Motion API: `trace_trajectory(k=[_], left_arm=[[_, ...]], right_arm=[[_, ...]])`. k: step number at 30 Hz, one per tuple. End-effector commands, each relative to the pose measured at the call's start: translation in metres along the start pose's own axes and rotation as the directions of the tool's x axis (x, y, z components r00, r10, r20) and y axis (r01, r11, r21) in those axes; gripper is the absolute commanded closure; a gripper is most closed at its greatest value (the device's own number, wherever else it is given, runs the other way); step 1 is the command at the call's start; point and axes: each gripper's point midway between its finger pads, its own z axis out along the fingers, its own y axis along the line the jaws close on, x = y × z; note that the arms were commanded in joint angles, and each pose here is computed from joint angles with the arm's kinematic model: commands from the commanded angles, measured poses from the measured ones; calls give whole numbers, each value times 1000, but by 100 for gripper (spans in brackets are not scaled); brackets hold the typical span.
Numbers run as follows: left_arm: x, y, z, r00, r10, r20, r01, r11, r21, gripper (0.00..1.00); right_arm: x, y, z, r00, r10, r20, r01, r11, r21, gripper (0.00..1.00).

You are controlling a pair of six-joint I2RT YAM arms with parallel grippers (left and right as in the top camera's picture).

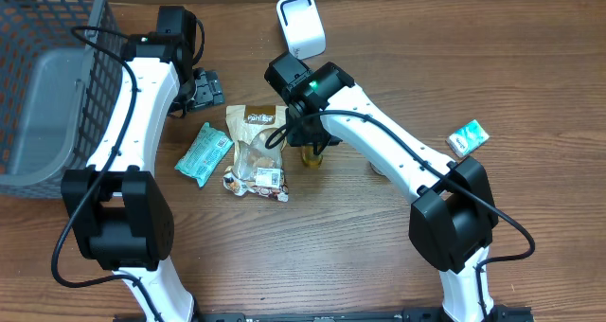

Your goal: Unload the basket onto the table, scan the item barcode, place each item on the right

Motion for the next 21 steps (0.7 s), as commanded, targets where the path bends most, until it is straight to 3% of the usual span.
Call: trace_trajectory(k=[1,8,21], left_arm=[[-6,0,-2,1000,14,16,-14,1000,-8,0],[-6,0,-2,1000,14,16,-14,1000,-8,0],[-6,0,-2,1000,14,16,-14,1000,-8,0]], right_arm=[[1,-2,1,1000,-1,3,1,1000,14,55],[1,-3,1,1000,-1,1,1,1000,15,61],[1,-3,1,1000,-1,1,1,1000,15,61]])
